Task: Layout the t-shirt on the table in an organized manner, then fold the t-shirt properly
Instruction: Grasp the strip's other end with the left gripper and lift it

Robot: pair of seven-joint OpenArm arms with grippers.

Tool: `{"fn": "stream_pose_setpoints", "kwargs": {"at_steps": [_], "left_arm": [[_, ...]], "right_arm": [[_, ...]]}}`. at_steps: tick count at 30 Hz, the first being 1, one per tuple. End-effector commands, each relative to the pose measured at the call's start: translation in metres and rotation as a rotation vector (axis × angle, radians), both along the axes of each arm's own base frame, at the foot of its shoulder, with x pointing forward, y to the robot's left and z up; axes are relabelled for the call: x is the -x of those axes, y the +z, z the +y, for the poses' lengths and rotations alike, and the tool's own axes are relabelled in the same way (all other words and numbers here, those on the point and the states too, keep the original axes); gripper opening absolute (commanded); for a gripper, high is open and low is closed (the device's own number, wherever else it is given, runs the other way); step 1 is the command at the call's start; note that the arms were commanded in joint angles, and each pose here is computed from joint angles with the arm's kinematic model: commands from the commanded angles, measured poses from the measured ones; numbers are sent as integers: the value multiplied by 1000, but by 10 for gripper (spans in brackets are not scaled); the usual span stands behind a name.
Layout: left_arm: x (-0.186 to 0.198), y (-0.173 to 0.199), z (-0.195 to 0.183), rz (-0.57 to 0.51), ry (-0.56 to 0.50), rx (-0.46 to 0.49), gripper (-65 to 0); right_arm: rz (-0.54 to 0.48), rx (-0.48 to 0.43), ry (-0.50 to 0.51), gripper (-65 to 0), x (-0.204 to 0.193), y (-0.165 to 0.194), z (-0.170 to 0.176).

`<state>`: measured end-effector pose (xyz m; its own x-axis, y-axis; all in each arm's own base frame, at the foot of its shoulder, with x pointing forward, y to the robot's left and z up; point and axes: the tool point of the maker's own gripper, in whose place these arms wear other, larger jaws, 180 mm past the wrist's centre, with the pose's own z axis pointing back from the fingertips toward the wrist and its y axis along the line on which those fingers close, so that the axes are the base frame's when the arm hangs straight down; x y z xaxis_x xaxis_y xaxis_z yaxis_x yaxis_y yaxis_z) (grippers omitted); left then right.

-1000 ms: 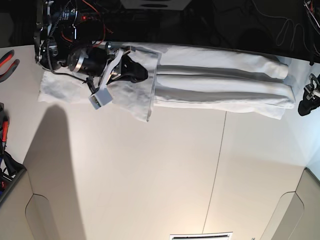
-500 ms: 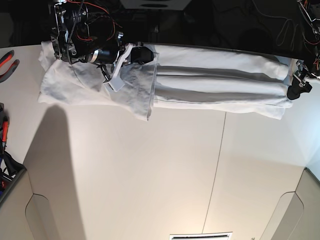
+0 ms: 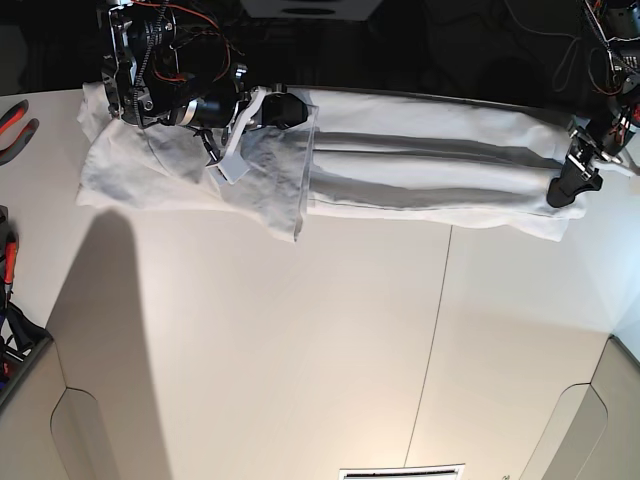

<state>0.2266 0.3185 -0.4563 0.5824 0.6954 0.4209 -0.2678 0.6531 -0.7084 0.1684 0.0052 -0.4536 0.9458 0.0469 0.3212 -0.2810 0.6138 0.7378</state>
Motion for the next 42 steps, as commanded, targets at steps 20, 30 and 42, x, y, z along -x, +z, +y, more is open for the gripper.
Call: {"fn": "stream_pose_setpoints", "kwargs": {"at_steps": [20, 30, 42], "left_arm": [[-14, 58, -9, -148, -50, 185, -650], [-30, 94, -94, -262, -297, 169, -650], [-24, 88, -220, -259, -544, 330, -650]], "right_arm": [[-43, -29, -11, -650, -11, 11, 3], [-42, -27, -9, -650, -11, 11, 3], [-42, -27, -10, -650, -11, 11, 3]]}}
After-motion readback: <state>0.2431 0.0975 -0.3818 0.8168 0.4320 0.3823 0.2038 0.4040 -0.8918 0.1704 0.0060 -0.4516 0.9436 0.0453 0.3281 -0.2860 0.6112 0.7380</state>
